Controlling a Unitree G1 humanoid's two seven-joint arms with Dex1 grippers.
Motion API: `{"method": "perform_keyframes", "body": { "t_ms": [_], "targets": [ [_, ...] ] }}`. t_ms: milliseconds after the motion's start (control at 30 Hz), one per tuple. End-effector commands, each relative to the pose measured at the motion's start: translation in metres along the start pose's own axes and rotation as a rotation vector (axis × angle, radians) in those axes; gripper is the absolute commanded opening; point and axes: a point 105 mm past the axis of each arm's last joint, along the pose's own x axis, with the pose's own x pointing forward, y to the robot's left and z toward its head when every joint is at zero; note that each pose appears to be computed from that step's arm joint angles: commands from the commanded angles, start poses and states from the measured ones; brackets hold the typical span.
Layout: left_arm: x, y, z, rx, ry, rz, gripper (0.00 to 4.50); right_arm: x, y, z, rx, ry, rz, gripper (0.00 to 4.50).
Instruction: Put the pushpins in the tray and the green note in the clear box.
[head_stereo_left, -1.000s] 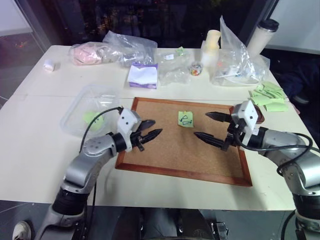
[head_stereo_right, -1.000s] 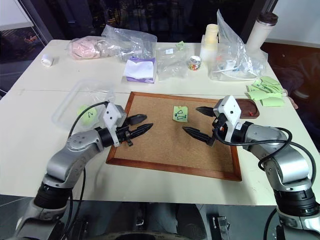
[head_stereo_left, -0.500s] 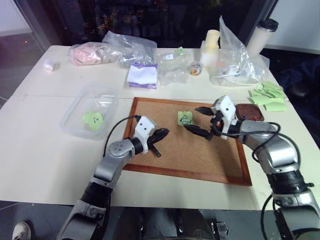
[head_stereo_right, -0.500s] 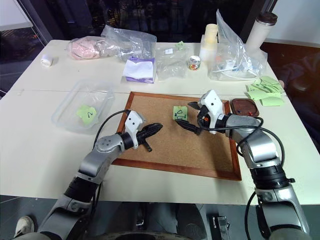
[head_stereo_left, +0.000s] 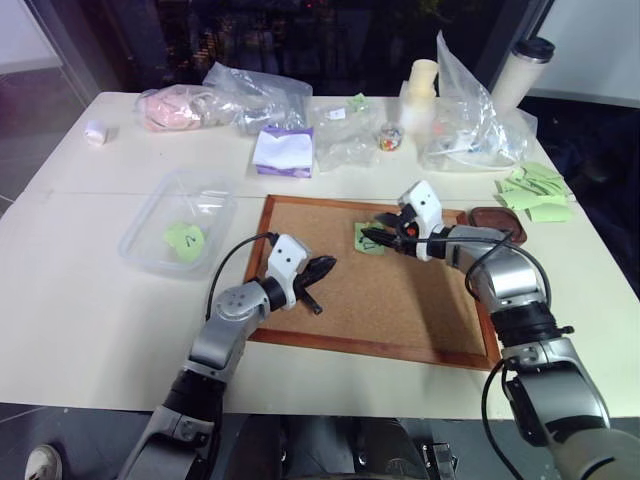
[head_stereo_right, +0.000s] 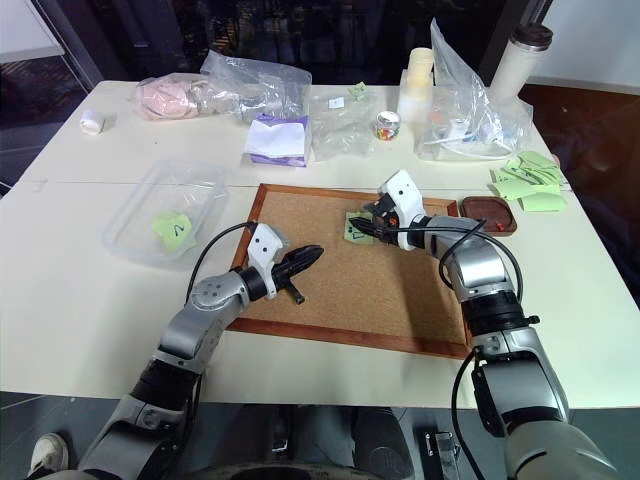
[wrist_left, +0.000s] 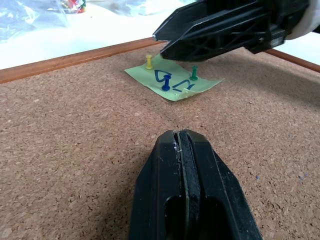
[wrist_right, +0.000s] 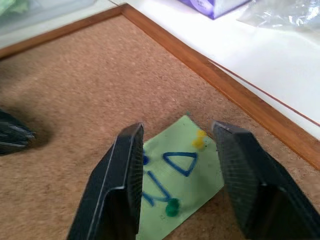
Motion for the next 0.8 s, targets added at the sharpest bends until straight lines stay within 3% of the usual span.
{"method": "perform_keyframes", "body": {
  "t_ms": [33, 500, 633, 667, 800],
  "targets": [
    [-0.003, -0.002, -0.006, -0.01, 0.018, 0.013, 0.0, 0.005, -0.003, 0.011, -0.028, -0.026, -0.003, 2.07],
    [-0.006, -0.003, -0.009, -0.018, 0.021, 0.029, 0.0, 0.017, -0.009, 0.001, -0.023, 0.001, 0.008, 2.07],
    [-0.007, -0.002, -0.011, -0.024, 0.029, 0.039, 0.0, 0.019, -0.009, 0.002, -0.028, -0.003, 0.008, 0.24],
    [-0.007, -0.002, -0.012, -0.028, 0.035, 0.04, 0.0, 0.019, -0.01, 0.003, -0.033, -0.003, 0.005, 0.03],
    [-0.007, -0.006, -0.015, -0.041, 0.055, 0.026, 0.0, 0.016, -0.009, 0.015, -0.059, -0.034, -0.001, 0.03]
  ]
}}
